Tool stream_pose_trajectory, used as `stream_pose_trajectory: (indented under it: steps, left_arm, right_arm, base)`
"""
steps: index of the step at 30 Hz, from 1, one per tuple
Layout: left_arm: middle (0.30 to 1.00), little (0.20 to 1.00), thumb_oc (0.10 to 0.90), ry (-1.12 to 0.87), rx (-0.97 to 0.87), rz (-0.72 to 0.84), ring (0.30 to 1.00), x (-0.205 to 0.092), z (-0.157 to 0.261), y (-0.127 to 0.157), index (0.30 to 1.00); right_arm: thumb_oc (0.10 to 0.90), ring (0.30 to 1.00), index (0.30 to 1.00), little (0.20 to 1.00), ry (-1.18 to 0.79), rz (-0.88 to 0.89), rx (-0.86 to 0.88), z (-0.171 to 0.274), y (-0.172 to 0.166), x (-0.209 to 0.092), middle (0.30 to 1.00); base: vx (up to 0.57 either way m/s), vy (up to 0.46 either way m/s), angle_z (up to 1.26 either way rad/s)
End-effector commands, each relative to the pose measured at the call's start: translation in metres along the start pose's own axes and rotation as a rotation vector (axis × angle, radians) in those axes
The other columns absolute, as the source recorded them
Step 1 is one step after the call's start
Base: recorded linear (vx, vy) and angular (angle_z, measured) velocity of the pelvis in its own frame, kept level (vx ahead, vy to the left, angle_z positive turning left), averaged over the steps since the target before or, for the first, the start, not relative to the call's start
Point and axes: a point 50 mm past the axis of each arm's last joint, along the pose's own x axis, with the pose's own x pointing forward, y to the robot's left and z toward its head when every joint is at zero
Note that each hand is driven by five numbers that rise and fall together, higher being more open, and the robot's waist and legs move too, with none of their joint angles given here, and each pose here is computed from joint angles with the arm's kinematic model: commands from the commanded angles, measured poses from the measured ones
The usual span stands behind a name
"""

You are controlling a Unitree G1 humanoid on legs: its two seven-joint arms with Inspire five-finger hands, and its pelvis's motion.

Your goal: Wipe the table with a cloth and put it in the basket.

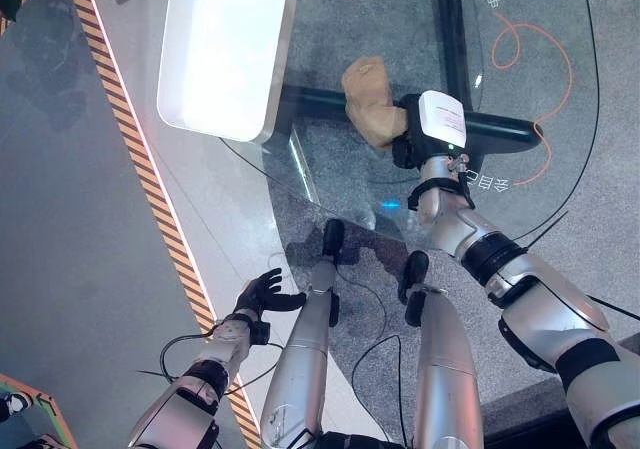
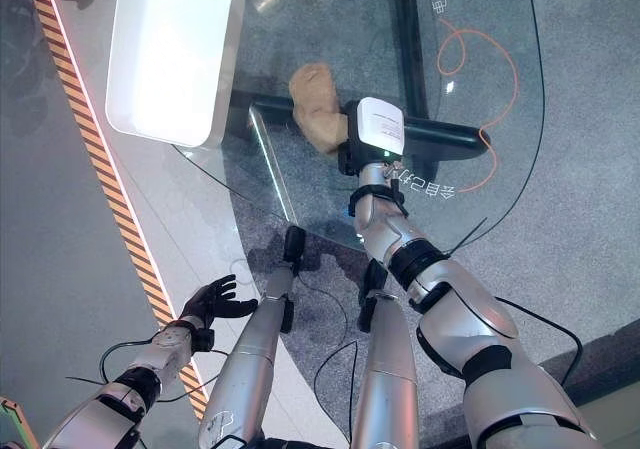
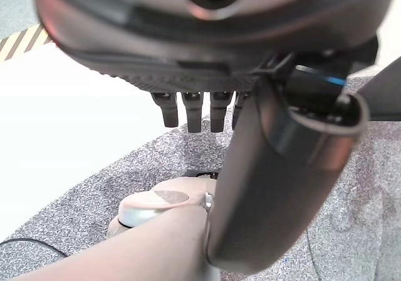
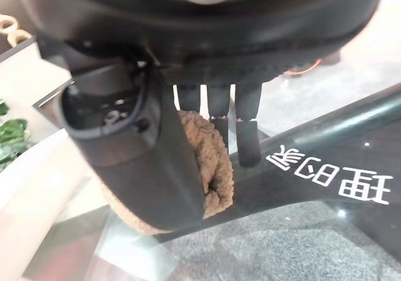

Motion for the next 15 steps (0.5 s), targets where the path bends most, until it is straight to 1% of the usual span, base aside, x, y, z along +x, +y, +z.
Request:
stream_pose_trajectory:
  steps: [1, 8, 15]
  left_arm:
    - [0.900, 0.900, 0.800, 0.019, 0.053, 0.016, 0.900, 0.001, 0.000, 0.002, 0.900]
    - [0.900, 0.900, 0.800, 0.016, 0.063, 0.007, 0.900, 0.001, 0.003, 0.005, 0.900]
    - [0.900, 0.900, 0.800, 0.016, 0.074, 0.003, 0.900, 0.002, 0.004, 0.007, 0.900]
  right_arm:
    - [0.100, 0.300, 0.300, 0.200, -0.347, -0.079, -0.029, 0.072, -0.035, 0.015, 0.300]
    - [0.100, 0.300, 0.300, 0.200, -0.449, 0.081, -0.062, 0.084, -0.013, 0.002, 0.300]
    - [0.100, 0.300, 0.300, 0.200, -0.509, 0.214, -0.082, 0.089, 0.002, -0.008, 0.300]
  base:
    - [0.00, 0.000, 0.00]
    - [0.00, -0.004, 0.01]
    - [0.00, -0.002, 0.00]
